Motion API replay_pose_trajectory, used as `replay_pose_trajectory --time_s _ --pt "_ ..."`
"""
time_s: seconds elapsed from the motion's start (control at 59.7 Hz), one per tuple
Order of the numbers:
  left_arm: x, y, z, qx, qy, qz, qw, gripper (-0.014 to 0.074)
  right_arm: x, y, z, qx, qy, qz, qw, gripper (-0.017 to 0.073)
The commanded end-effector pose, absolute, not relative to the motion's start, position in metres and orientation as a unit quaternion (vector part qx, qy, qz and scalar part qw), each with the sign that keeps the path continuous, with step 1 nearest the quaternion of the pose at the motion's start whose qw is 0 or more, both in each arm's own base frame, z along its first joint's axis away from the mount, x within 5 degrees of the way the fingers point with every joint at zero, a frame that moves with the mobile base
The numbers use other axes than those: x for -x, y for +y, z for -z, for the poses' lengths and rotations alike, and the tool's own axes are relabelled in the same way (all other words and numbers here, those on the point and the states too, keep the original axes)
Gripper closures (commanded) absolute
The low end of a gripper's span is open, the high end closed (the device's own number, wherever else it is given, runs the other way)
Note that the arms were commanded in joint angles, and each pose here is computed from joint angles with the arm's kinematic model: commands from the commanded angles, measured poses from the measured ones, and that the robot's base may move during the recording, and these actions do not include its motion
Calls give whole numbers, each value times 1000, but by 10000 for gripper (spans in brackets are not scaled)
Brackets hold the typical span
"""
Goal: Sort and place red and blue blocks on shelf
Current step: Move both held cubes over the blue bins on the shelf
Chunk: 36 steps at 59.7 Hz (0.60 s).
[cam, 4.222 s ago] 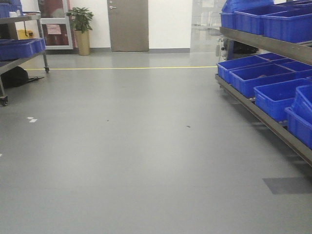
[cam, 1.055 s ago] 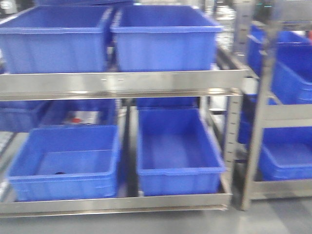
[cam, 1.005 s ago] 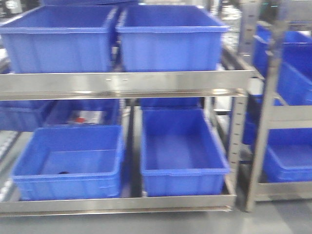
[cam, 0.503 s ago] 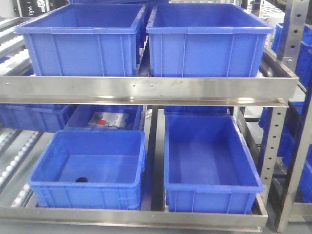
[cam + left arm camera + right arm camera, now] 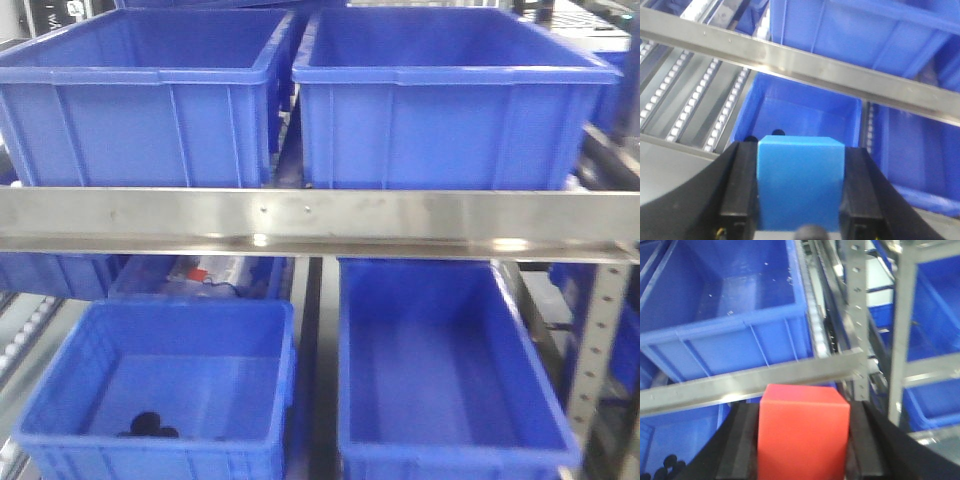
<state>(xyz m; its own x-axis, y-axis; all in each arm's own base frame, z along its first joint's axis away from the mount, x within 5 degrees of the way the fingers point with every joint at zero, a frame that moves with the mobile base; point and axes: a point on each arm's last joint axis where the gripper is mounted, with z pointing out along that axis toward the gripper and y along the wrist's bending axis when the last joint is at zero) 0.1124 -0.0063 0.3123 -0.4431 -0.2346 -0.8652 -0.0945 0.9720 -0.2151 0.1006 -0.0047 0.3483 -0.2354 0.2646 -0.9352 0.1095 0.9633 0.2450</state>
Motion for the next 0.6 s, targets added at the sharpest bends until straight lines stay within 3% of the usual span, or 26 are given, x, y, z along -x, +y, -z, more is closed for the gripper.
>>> replay_pose_trajectory --time_s 0.0,0.586 --pt "-115 -8 -327 89 821 79 558 470 -101 -5 -365 -111 747 -61 652 500" --pt "-115 -8 -327 89 821 79 558 470 -101 -5 -365 -111 747 -61 652 500"
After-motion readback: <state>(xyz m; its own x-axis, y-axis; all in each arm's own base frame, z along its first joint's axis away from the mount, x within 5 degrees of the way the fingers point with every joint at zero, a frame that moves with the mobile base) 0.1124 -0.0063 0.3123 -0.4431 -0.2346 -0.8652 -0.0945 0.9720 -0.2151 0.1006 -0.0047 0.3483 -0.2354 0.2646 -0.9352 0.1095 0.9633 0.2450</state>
